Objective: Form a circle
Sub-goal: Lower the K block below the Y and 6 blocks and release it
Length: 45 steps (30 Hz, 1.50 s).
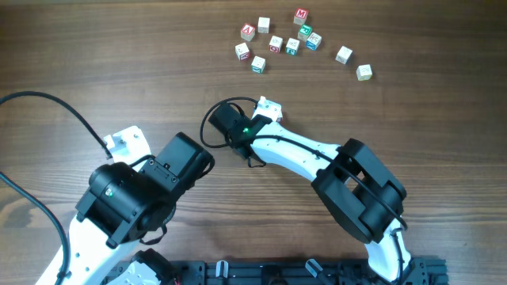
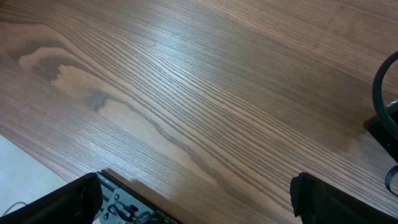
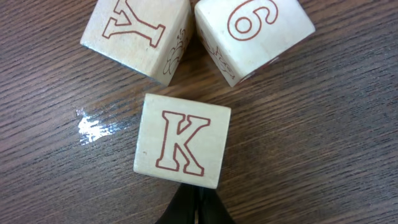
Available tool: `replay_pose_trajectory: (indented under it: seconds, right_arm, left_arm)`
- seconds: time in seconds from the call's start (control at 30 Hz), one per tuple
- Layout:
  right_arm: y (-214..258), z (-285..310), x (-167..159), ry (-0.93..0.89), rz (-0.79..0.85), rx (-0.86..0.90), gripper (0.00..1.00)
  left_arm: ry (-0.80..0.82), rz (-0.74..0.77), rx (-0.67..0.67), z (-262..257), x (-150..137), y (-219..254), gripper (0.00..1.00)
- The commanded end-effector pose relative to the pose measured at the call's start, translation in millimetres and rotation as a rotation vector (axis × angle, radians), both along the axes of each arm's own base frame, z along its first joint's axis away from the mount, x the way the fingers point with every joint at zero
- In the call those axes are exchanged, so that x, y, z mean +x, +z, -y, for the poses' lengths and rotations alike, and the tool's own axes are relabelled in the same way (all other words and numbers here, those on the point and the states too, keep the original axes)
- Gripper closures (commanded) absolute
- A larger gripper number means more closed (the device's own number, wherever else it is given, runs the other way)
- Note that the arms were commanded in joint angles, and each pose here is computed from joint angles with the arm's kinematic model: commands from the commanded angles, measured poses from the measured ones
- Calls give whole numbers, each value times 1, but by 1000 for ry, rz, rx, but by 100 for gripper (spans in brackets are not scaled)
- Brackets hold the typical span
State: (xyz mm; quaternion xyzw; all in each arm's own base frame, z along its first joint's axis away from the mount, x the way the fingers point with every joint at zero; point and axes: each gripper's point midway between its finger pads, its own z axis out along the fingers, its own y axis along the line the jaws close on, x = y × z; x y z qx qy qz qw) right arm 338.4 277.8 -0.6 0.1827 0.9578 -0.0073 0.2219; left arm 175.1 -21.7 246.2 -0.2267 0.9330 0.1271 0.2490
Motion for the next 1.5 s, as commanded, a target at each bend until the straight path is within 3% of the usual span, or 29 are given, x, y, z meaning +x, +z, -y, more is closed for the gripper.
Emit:
replay_pose_trajectory:
  seconds: [0.0,0.27,1.47]
  right_arm:
    - [-13,12,-5,4,-28,-60,95]
    - [-17,19,-16,-16,-79,-74,95]
    - [-14,19,-5,-29,-41,-56,95]
  left_arm:
    - [11,9,-1,-1,0,0,0]
    - [11,10,-2,-1,0,0,0]
    - [11,10,-2,-1,0,0,0]
